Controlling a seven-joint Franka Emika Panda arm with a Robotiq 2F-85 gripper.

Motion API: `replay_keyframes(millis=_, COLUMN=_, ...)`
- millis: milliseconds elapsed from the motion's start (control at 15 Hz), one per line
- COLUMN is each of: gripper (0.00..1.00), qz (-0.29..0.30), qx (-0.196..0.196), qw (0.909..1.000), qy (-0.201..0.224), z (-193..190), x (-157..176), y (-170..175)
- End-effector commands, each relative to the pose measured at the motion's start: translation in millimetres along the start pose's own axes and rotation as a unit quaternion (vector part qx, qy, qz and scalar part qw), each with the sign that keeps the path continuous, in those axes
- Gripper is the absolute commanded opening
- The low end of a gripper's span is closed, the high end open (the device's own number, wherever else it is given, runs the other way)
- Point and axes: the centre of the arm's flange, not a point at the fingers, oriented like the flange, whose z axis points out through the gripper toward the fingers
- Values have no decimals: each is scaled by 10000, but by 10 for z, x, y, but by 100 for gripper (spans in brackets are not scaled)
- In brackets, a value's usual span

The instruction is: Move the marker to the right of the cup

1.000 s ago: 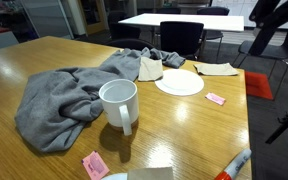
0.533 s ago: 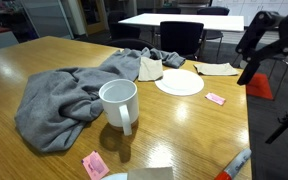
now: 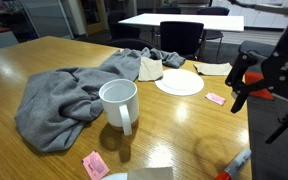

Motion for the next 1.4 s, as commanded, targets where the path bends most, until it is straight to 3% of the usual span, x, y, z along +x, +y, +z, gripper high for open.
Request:
replay_keyframes(millis=0, gripper=100, qz=-187, qx=-145, qw=9997, qy=-32, z=225, x=132, y=23)
replay_keyframes(millis=1333, gripper=100, qz=-620, qx=-84, qw=9974, qy=-370, z=846, x=426, y=-67)
